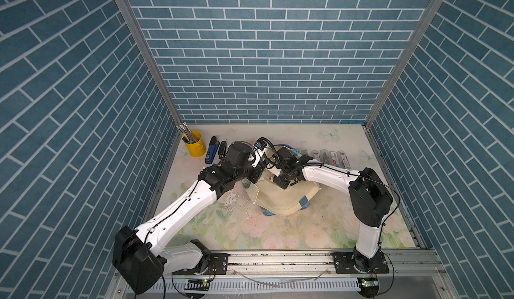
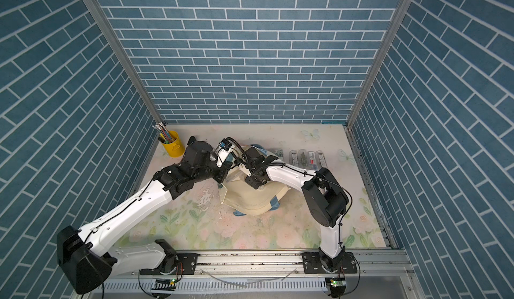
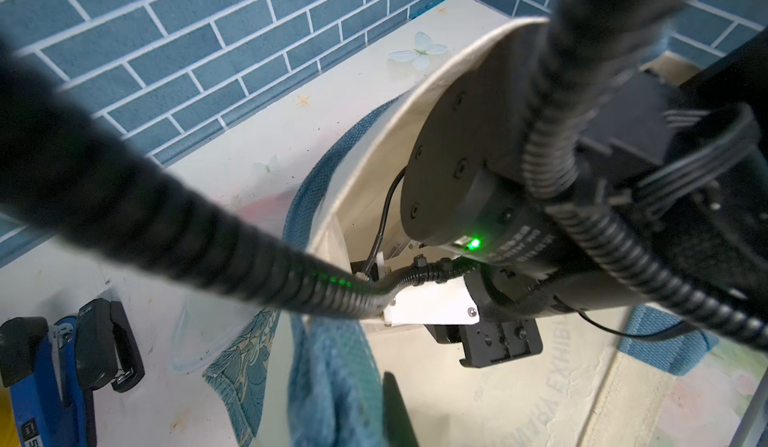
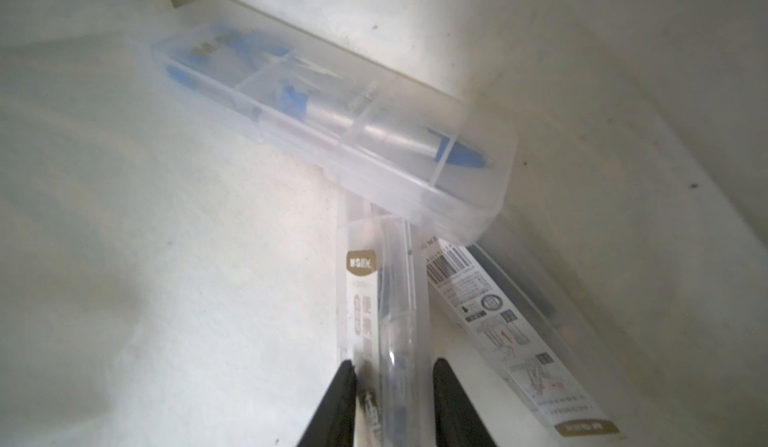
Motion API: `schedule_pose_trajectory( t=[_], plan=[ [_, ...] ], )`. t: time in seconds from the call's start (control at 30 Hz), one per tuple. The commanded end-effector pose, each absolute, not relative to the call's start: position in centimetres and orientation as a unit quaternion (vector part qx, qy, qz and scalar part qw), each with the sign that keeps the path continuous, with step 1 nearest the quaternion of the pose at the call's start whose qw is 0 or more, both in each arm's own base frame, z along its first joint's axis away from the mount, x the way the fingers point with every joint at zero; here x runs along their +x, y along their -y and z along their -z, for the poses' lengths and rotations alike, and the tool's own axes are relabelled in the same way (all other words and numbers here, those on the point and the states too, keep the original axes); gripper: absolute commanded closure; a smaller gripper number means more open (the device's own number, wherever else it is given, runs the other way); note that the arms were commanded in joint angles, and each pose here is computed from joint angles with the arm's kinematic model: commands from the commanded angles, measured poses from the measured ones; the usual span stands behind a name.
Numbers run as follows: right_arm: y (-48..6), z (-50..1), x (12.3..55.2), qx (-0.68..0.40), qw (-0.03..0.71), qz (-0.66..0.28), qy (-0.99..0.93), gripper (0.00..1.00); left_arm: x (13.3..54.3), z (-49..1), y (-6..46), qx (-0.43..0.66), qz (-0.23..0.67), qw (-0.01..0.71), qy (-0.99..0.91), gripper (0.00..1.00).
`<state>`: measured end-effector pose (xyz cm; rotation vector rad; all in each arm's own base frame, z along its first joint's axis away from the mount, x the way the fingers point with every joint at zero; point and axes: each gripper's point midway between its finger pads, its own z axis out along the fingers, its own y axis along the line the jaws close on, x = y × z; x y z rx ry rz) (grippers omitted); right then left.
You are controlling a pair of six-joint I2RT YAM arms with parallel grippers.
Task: Take out the compass set from the canvas bag
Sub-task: Pick up the compass set from the canvas bag.
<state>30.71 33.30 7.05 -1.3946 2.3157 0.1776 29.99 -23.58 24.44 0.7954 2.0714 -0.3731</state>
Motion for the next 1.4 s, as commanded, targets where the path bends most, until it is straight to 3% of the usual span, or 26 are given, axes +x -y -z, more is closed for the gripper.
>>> schedule_pose_trajectory(
  t=[0.0, 0.53, 0.97, 1.37],
  plan=[
    [-32.3, -6.2, 29.4, -0.483, 0.186, -0.073, -0.852, 0.70, 29.3, -28.0, 25.5, 0.344, 0.193, 0.467, -0.792, 1.00],
    [-33.9, -4.6, 28.1, -0.460, 0.140, -0.126, -0.868, 0.60, 29.1, -28.2, 25.4, 0.343, 0.194, 0.470, -0.790, 1.00],
    [-33.8, -6.6, 28.0, -0.452, 0.148, -0.128, -0.870, 0.81, 29.2, -28.2, 25.3, 0.342, 0.191, 0.472, -0.790, 1.00],
    [-30.5, -13.7, 25.3, -0.425, 0.205, -0.142, -0.870, 0.85, 29.6, -28.5, 25.1, 0.329, 0.186, 0.481, -0.791, 1.00]
  ],
)
